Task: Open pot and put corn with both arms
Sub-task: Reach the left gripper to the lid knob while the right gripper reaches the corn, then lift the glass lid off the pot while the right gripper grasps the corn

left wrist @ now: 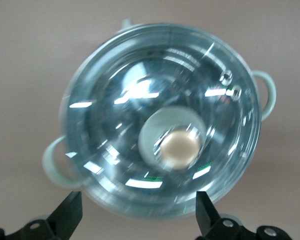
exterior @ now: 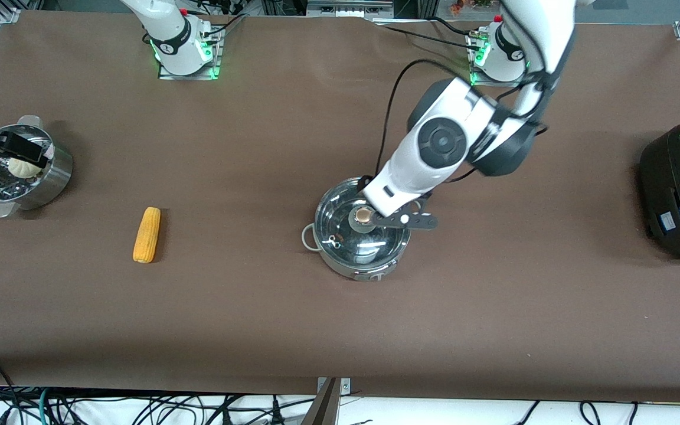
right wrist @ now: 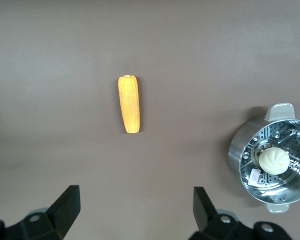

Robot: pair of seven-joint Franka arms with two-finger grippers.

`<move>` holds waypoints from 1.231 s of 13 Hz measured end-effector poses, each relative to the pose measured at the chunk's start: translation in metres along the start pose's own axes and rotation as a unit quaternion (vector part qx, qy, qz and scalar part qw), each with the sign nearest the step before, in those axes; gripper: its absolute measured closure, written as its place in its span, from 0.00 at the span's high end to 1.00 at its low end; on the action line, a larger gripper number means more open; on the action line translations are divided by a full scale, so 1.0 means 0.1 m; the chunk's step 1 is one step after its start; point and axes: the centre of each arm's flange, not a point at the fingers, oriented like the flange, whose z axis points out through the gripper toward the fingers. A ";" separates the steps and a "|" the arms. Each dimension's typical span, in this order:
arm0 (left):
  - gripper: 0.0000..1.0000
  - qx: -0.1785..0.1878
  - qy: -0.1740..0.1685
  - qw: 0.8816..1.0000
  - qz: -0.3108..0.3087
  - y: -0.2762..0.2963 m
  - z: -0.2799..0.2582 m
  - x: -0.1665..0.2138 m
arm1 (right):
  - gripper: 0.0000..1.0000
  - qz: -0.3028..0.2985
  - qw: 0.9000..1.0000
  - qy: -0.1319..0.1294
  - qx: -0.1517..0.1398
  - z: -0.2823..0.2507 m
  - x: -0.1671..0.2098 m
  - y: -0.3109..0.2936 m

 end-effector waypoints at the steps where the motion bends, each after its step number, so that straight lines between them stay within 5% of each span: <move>1: 1.00 -0.005 0.007 1.000 -0.003 0.08 0.14 0.03 | 1.00 0.000 1.000 -0.010 -0.007 0.13 0.07 0.00; 9: 0.93 0.012 0.053 0.998 0.018 0.28 0.33 0.04 | 1.00 -0.008 1.000 -0.019 -0.002 1.98 0.94 -0.21; 11: 0.85 0.029 0.062 0.997 0.027 0.29 0.37 0.03 | 1.00 -0.002 1.000 -0.018 0.011 2.50 1.00 -0.27; 14: 0.51 0.035 0.068 0.997 0.030 0.34 0.36 0.00 | 1.00 0.013 1.000 0.007 0.021 3.01 0.88 -0.29; 16: 0.51 0.035 0.069 0.997 0.029 0.34 0.34 0.00 | 1.00 0.036 0.999 0.006 0.021 3.27 0.74 -0.38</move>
